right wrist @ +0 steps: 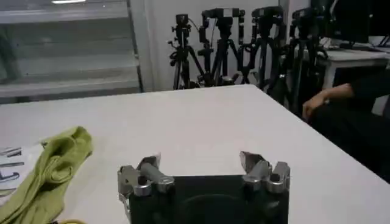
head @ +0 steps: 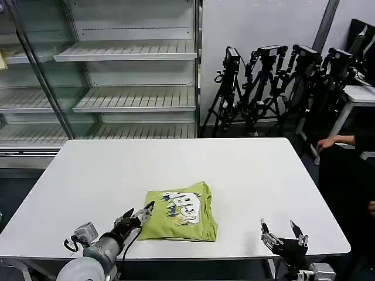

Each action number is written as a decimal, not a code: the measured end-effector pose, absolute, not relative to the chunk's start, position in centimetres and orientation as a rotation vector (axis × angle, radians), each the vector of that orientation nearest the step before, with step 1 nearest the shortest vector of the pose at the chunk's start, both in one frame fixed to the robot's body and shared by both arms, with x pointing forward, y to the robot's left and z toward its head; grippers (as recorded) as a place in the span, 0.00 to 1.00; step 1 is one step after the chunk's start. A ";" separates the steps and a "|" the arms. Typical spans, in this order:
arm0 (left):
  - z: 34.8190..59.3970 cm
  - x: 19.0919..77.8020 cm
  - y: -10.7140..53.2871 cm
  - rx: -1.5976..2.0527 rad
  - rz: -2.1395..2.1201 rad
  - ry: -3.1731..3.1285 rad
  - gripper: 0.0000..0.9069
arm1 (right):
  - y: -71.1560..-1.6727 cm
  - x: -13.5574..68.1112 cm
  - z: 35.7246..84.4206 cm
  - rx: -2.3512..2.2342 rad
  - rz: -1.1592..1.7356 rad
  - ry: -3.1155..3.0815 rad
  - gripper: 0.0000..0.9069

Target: Fold and organize the clothes.

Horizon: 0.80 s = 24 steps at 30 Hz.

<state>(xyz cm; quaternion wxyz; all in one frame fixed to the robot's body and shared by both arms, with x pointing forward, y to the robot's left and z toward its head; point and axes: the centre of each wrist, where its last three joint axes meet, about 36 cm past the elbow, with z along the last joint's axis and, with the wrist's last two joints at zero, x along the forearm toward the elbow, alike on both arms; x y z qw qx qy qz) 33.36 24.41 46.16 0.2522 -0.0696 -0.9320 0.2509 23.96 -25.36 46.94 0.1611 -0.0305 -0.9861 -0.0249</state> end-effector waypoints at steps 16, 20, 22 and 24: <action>43.4 35.0 23.9 -0.217 0.778 -2.473 1.00 | -25.8 23.3 47.5 -0.110 -0.068 -2.818 1.00; 43.2 35.1 23.4 -0.246 0.812 -2.458 0.33 | -25.7 23.2 47.6 -0.116 -0.070 -2.816 1.00; 43.1 35.2 23.1 -0.256 0.822 -2.452 0.12 | -25.8 23.1 47.6 -0.121 -0.071 -2.814 1.00; 43.0 35.3 22.9 -0.261 0.831 -2.447 0.07 | -25.8 23.0 47.7 -0.124 -0.070 -2.812 1.00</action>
